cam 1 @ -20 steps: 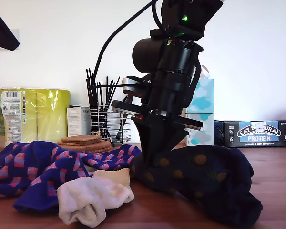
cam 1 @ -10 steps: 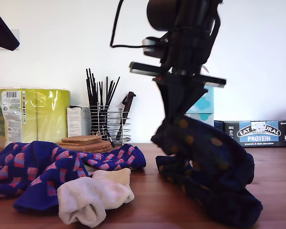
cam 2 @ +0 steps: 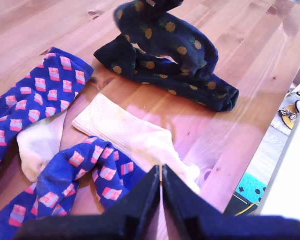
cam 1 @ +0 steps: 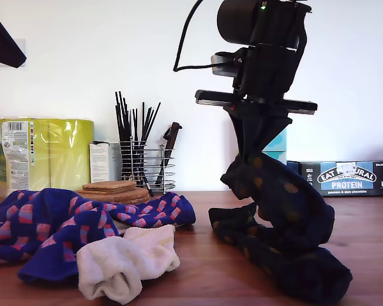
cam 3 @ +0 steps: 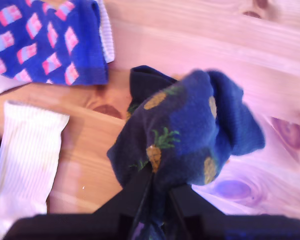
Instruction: Pair up the socks based on colour and pattern, by placing each sock on top of its pair
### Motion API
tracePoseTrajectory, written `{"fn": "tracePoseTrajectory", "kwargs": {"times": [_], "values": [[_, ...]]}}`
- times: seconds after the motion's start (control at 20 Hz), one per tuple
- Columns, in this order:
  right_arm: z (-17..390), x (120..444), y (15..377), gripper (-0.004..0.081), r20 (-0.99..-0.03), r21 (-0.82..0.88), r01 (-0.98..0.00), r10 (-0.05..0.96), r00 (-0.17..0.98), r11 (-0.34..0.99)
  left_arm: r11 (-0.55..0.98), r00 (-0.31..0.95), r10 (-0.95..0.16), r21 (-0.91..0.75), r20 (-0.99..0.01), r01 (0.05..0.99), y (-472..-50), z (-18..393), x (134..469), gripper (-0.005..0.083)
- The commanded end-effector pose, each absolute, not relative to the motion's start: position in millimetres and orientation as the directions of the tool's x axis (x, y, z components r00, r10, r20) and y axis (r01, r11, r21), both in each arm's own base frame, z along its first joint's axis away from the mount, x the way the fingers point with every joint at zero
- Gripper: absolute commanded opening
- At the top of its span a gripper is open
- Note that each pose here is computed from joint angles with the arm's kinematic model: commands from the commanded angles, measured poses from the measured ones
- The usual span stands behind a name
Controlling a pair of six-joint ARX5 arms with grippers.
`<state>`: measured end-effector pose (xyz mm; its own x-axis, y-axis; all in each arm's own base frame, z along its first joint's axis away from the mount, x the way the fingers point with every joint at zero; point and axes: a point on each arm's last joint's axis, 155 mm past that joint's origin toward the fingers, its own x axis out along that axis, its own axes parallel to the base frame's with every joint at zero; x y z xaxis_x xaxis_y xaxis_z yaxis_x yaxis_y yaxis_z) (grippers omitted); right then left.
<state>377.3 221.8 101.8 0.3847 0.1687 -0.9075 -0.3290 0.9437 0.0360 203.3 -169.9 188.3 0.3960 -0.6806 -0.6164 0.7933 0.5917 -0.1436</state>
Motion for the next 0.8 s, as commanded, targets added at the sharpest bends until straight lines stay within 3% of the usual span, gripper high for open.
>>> {"fn": "tracePoseTrajectory", "kwargs": {"times": [0.0, 0.15, 0.2, 0.35, 0.45, 0.75], "values": [[78, 379, 226, -0.0011, -0.925, 0.035, -0.340, 0.159, 0.345, 0.940, 0.587, 0.396, -0.683, -0.139, -0.613, 0.797, -170, 189, 203, -0.0019], [43, 372, 230, -0.0008, -0.955, 0.052, -0.346, 0.149, 0.257, 0.937, 0.587, 0.396, -0.683, -0.140, -0.614, 0.797, -170, 189, 203, -0.0019], [33, 371, 229, 0.0028, -0.961, 0.048, -0.345, 0.137, 0.239, 0.937, 0.587, 0.396, -0.683, -0.140, -0.614, 0.797, -170, 189, 203, -0.0019], [26, 369, 229, 0.0300, -0.966, 0.044, -0.363, 0.132, 0.221, 0.931, 0.588, 0.393, -0.682, -0.142, -0.617, 0.797, -170, 188, 202, -0.0019], [32, 362, 227, 0.0399, -0.970, 0.058, -0.371, 0.139, 0.197, 0.927, 0.588, 0.393, -0.682, -0.142, -0.616, 0.797, -170, 188, 202, -0.0019], [82, 352, 222, 0.0408, -0.953, 0.068, -0.382, 0.173, 0.248, 0.922, 0.587, 0.394, -0.682, -0.141, -0.616, 0.797, -170, 188, 202, -0.0019]]}}
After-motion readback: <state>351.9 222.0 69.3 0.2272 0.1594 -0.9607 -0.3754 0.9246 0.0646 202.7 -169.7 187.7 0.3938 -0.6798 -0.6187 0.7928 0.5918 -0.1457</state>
